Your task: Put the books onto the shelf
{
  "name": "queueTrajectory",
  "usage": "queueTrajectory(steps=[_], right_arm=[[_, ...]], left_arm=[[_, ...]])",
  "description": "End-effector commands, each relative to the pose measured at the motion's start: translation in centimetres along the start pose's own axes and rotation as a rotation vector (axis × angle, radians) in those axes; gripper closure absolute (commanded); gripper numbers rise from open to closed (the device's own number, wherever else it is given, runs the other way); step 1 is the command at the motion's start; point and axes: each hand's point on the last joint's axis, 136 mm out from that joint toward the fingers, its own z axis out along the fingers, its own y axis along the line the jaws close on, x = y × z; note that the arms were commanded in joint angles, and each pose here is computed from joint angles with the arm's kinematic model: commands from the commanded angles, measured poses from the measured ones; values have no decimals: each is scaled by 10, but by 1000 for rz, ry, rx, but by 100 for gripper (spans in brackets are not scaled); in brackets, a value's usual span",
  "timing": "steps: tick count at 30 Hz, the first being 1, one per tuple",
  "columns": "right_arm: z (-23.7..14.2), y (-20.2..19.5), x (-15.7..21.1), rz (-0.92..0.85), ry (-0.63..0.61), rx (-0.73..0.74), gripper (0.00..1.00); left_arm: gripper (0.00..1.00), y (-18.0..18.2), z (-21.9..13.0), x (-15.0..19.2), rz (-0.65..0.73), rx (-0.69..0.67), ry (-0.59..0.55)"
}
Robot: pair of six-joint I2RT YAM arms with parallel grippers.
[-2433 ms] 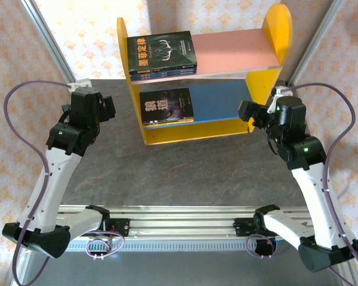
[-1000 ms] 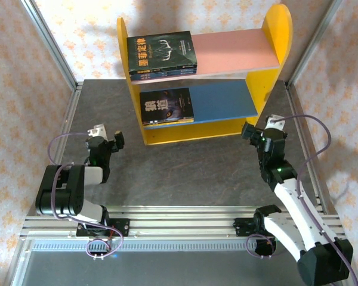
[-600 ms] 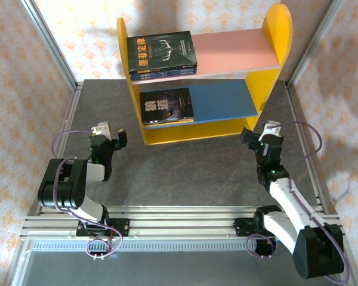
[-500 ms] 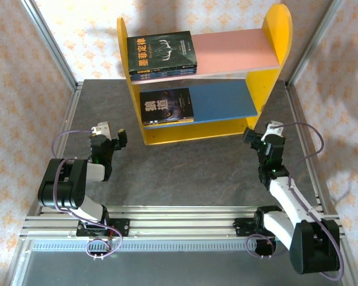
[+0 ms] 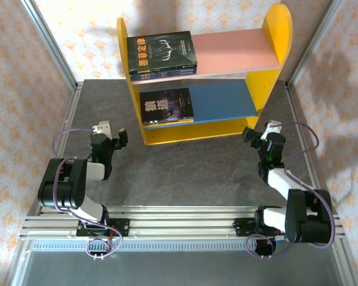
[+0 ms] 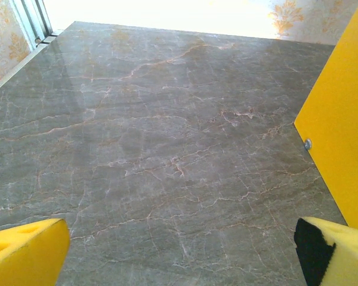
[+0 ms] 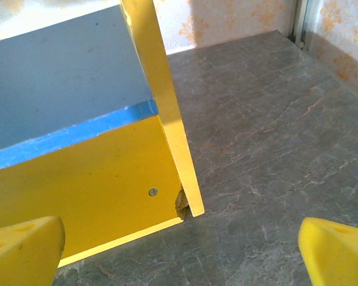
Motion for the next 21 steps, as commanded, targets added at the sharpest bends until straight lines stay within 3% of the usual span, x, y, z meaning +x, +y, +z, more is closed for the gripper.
queueTrajectory(steps=[1,7,21], right_arm=[[2,2,-9,-6,-55,-22,0],[-5,-2,-8,3,-90,-11,0],[21,-10,19,12,-28,20,0]], left_arm=[[1,-4,2,-7,26,9,-10],[1,-3,2,-6,26,7,-9],[1,-3,2,-7,27,7,-9]])
